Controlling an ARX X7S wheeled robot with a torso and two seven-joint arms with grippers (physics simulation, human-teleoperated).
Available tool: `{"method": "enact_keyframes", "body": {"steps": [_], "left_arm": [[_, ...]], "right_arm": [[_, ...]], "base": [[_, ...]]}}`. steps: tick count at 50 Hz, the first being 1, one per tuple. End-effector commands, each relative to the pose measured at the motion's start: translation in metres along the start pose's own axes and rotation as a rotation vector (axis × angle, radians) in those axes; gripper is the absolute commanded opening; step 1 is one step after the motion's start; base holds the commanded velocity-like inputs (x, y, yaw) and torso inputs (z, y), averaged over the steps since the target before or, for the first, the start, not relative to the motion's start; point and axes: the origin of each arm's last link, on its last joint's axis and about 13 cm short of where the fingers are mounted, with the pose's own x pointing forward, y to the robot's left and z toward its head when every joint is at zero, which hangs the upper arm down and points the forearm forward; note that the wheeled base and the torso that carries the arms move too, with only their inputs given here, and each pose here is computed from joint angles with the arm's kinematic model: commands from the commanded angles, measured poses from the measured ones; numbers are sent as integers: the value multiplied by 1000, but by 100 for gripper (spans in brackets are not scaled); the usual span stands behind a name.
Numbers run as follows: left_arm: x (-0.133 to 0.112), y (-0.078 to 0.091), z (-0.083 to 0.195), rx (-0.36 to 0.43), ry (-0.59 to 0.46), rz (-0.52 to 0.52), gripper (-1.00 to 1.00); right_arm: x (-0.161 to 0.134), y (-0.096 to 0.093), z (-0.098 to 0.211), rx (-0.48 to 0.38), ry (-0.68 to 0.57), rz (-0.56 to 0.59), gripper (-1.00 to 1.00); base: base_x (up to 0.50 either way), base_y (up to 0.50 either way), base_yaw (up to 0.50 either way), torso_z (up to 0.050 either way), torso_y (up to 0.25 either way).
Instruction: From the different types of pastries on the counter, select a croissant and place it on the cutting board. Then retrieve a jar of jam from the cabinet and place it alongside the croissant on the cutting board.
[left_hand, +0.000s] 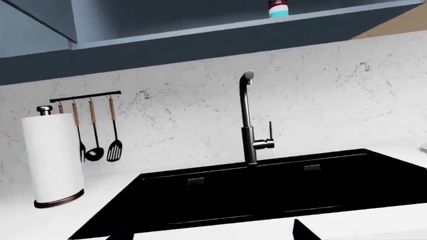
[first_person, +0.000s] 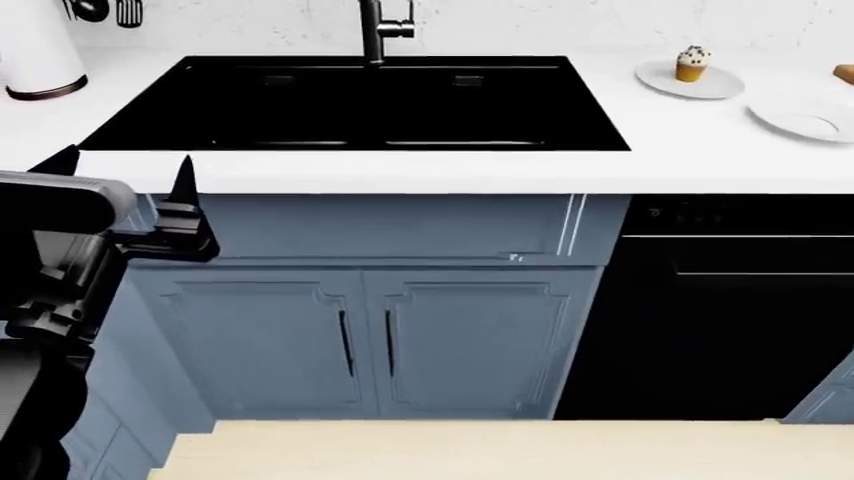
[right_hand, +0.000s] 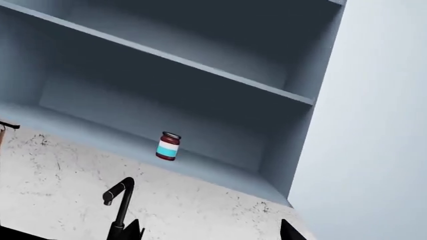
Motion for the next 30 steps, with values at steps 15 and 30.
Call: {"method": "enact_keyframes", "body": {"steps": [15,30], "left_arm": [[0,1,-1,52,5,25,100],[0,2,0,82,50,-6,100]], "right_arm": [[-6,1,10,-56,-20,-13,100],[-9,-4,15,-71,-29,-20,100]], "base": [[139,192,0,0,0],[181,150,0,0,0]]}}
